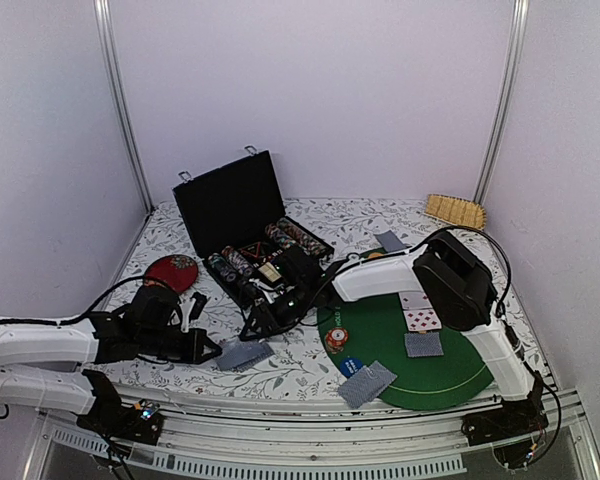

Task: Distribute texas hold em gaming equipment
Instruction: Pick up the poker card from the face-down deck piles, then place the poker card in the face-down deck piles.

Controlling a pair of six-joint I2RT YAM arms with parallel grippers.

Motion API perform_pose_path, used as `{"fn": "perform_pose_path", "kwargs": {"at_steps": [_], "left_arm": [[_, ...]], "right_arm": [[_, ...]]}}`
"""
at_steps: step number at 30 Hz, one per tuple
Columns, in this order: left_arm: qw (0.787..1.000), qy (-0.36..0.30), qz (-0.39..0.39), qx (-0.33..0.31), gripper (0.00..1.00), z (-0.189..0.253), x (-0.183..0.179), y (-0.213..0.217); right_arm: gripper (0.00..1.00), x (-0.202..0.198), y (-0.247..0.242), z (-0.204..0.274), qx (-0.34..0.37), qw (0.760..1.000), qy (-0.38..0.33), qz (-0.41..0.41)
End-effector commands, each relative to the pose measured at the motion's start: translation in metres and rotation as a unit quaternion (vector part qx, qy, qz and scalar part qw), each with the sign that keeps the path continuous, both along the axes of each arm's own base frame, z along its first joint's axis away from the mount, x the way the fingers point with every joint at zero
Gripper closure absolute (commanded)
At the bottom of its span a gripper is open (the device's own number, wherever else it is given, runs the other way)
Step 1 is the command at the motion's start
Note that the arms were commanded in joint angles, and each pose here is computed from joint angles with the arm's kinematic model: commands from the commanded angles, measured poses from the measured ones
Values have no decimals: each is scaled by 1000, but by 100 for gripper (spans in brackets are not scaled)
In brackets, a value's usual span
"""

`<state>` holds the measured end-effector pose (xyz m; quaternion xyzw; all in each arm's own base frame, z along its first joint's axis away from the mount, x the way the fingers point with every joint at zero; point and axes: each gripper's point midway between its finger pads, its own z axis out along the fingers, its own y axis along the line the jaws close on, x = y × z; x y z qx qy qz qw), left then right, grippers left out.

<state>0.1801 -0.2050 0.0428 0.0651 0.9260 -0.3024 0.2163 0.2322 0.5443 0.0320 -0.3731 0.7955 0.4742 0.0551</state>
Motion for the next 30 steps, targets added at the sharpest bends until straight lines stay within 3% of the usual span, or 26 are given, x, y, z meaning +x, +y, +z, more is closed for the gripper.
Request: {"fn": "perform_pose_path", "kwargs": {"at_steps": [1, 8, 19, 24, 30], "left_arm": [[1000, -16, -19, -6, 100, 18, -2, -3], [999, -21, -29, -10, 100, 21, -7, -3], [999, -14, -37, 7, 99, -1, -4, -5], [999, -11, -29, 20, 86, -4, -2, -1], [999, -7, -15, 35, 77, -4, -4, 8]], "right_arm": [[48, 11, -6, 16, -13, 999, -34, -13], [43, 18, -6, 60, 24, 998, -64, -10], [43, 13, -9, 67, 32, 998, -59, 0], [43, 11, -11, 67, 32, 998, -57, 1], [44, 10, -10, 71, 40, 998, -56, 1]]}}
